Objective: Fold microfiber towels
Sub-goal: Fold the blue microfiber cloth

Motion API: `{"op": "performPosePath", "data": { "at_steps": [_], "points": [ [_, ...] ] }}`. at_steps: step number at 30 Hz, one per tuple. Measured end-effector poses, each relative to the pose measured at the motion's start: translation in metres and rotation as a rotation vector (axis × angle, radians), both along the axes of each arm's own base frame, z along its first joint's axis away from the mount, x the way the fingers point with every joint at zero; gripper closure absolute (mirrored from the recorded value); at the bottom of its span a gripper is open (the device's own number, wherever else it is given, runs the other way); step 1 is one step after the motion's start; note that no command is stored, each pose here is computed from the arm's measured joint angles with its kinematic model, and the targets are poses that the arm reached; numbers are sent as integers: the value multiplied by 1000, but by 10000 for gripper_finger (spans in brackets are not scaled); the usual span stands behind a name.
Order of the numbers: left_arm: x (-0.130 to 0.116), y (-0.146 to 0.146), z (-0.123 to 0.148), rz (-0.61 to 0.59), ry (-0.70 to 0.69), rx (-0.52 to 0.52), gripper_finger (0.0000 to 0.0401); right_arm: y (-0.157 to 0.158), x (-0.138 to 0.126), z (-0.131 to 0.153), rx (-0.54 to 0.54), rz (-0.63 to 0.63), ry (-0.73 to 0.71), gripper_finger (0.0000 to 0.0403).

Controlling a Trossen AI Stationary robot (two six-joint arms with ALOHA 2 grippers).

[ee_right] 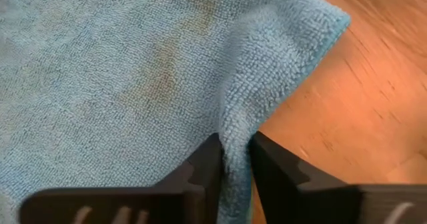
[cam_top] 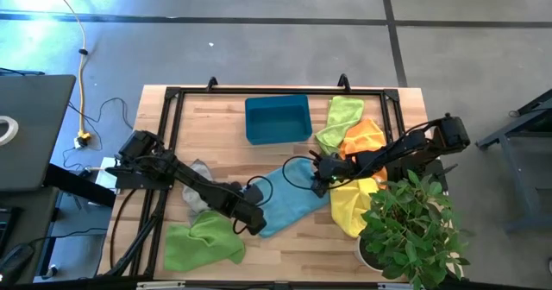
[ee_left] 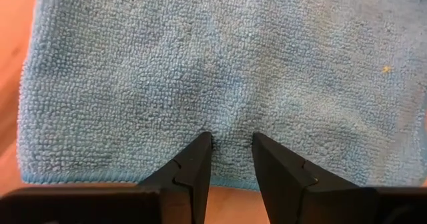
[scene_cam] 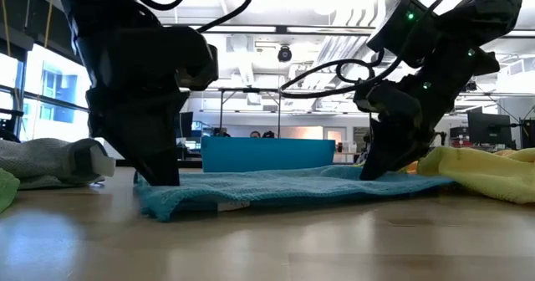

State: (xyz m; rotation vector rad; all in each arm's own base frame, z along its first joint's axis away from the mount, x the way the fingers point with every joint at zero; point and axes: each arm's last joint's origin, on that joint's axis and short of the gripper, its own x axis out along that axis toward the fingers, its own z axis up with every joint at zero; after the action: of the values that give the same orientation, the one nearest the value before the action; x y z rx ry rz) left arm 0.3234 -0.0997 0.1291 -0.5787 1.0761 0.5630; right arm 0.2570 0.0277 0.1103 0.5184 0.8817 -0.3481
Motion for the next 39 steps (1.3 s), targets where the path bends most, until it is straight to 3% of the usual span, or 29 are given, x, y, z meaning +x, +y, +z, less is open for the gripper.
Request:
{"op": "performPosePath", "data": {
  "at_steps": [7, 16, 25, 30, 39],
  "points": [
    [0, 1, 1, -26, 1, 41, 298, -1, -2, -1, -8, -26, 23, 397],
    [13, -2, 15, -119, -39, 97, 298, -5, 5, 7, -56, 9, 69, 402],
    [24, -13, 34, -198, -99, 118, 298, -12, 13, 39, -285, -32, 327, 402],
    [25, -21, 39, -212, -120, 122, 298, -13, 21, 57, -345, -58, 340, 403],
    [19, -40, 40, -264, -139, 113, 298, 1, 40, 84, -275, -57, 263, 403]
  ]
}}
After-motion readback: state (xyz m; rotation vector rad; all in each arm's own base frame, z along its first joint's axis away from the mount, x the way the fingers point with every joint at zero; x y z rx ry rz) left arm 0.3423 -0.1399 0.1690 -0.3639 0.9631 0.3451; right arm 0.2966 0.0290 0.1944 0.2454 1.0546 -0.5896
